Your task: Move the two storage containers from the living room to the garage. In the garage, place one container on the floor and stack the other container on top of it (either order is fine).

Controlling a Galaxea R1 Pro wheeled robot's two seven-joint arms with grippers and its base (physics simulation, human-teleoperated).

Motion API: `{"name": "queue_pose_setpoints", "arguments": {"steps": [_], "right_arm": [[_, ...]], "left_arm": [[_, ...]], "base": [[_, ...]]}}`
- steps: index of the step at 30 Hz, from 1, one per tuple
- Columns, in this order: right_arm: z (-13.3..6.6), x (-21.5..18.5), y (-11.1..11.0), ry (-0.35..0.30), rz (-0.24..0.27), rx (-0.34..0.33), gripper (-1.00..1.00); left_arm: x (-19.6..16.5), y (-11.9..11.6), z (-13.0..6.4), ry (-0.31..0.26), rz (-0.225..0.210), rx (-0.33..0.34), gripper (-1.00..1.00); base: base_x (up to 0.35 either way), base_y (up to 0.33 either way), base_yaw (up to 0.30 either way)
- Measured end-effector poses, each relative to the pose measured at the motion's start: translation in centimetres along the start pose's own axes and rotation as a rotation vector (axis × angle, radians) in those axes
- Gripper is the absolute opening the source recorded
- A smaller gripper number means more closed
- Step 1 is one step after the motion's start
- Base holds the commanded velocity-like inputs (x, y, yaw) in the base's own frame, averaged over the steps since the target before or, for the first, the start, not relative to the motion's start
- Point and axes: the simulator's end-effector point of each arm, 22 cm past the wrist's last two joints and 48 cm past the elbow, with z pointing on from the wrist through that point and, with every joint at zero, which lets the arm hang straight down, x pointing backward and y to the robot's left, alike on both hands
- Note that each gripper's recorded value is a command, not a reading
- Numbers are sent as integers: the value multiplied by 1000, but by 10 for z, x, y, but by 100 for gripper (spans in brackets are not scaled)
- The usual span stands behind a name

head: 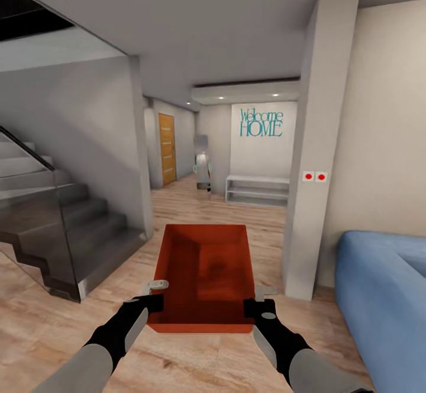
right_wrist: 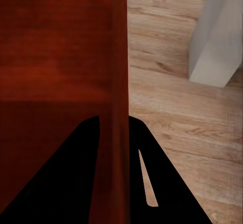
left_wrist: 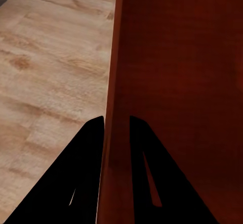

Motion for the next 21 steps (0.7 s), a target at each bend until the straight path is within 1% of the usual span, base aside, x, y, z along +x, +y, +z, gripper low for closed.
{"name": "queue_pose_setpoints", "arguments": {"steps": [21], "right_arm": [[0,-1,-1,-2,0,0,-100]], "left_arm": [[-1,-1,0,-2,1,-1,-100]], "base": [[321,0,0]]}}
